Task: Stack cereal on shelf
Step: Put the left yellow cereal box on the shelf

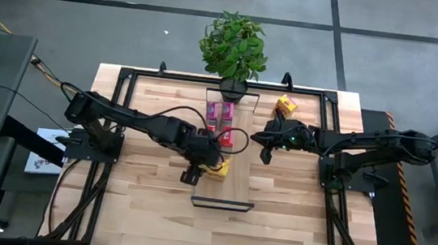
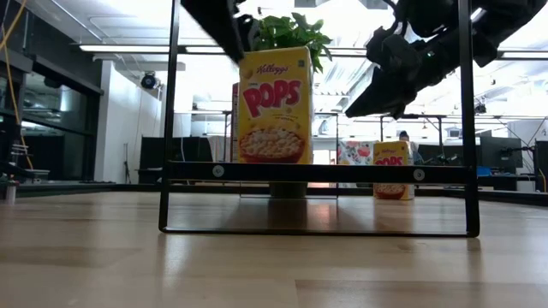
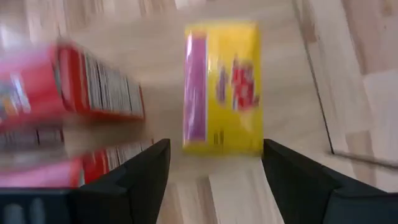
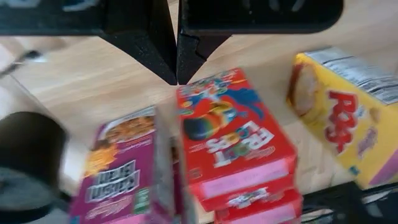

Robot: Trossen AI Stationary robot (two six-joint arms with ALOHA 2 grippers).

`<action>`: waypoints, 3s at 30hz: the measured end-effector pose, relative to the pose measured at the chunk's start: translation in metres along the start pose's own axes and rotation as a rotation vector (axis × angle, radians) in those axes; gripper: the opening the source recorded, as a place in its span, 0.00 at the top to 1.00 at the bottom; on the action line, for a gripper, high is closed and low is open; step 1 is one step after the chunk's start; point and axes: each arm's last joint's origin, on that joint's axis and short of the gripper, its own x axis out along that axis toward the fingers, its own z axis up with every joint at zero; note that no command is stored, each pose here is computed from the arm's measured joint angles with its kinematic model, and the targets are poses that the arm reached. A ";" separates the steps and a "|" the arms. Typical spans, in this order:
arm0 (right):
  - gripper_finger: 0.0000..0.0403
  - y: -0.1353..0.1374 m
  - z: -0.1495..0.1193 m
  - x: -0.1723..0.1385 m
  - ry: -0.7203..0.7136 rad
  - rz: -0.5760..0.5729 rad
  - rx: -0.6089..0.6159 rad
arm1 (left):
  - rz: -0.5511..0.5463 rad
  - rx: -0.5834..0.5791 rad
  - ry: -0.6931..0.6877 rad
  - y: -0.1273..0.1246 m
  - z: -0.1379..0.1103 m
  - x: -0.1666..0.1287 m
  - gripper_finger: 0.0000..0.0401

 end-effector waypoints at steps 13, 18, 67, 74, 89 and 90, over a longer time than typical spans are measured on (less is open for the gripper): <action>1.00 0.031 -0.021 0.026 0.078 0.180 -0.141 | -0.059 -0.065 -0.207 -0.038 -0.078 0.009 0.91; 1.00 0.038 -0.022 0.037 0.023 0.227 -0.138 | -0.041 -0.092 -0.529 -0.043 -0.099 0.005 0.96; 1.00 0.094 -0.022 0.078 0.015 0.482 -0.108 | 0.070 -0.315 -0.490 -0.019 -0.097 0.070 1.00; 1.00 0.091 -0.027 0.079 0.065 0.449 -0.112 | 0.030 -0.317 -0.493 -0.020 -0.098 0.063 1.00; 1.00 0.085 -0.035 0.080 0.133 0.328 -0.103 | -0.006 -0.286 -0.547 -0.027 -0.095 0.047 1.00; 1.00 0.085 -0.035 0.080 0.133 0.328 -0.100 | -0.006 -0.286 -0.547 -0.027 -0.095 0.047 1.00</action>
